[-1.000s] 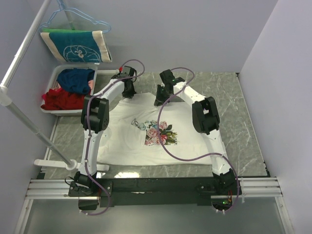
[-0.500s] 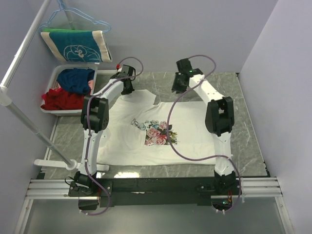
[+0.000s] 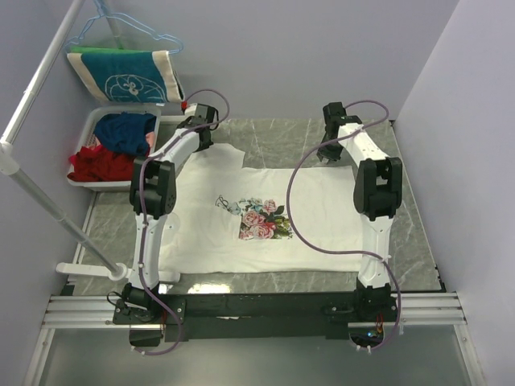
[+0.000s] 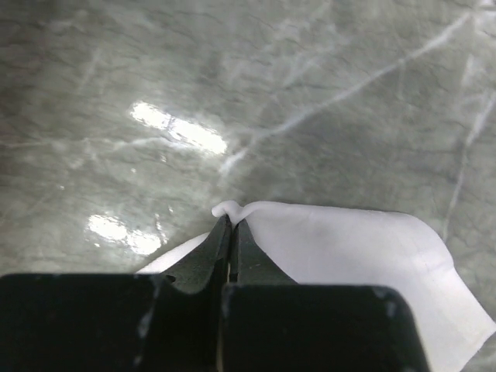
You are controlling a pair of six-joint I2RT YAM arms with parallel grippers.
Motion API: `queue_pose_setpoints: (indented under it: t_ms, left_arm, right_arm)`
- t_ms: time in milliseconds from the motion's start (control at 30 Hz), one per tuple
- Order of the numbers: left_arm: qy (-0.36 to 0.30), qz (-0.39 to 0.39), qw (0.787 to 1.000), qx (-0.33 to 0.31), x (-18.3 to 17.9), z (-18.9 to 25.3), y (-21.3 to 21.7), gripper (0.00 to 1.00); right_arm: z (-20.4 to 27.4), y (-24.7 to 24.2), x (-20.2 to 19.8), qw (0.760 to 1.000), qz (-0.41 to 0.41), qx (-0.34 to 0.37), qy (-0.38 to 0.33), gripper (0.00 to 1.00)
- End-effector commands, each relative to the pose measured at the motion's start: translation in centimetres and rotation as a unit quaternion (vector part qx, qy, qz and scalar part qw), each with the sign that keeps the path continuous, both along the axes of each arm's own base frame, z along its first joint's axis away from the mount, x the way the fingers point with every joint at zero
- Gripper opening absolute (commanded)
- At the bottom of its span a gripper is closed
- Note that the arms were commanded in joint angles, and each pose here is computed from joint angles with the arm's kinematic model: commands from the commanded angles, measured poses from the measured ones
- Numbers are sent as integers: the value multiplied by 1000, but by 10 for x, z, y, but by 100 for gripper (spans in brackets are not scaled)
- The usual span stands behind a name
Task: Fold and stack the t-shirts
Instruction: Fold the tshirt
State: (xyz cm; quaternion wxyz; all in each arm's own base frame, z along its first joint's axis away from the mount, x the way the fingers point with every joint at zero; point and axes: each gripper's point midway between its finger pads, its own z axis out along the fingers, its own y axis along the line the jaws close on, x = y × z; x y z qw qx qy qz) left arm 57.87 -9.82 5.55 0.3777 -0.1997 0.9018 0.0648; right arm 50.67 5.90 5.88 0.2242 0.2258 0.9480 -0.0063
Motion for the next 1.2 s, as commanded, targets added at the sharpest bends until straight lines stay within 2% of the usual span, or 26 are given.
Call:
queue_pose_setpoints:
  t_ms: [0,300,400,533,633,900,1167]
  left_arm:
    - [-57,34,998,-5,14,52,20,1]
    - [-33,24,999,-9,17,30,21,1]
    - [-23,18,999,-12,17,21,19,1]
    - [-21,14,1000,-14,17,18,20,1]
    - [-18,11,1000,-16,17,16,21,1]
    - [-12,3,1000,-23,15,12,20,1]
    - [-9,-2,1000,-26,15,10,19,1]
  right_arm:
    - [11,-24,-5,999,-28,-35,2,35]
    - [2,-68,-23,993,-67,-91,44,37]
    - [-2,-79,-30,991,-75,-96,56,44]
    - [-9,-89,-28,991,-86,-86,60,50]
    - [-14,-89,-18,992,-88,-70,57,51]
    - [-27,-99,-1,992,-99,-47,67,51]
    - [-47,-95,-4,992,-88,-29,90,49]
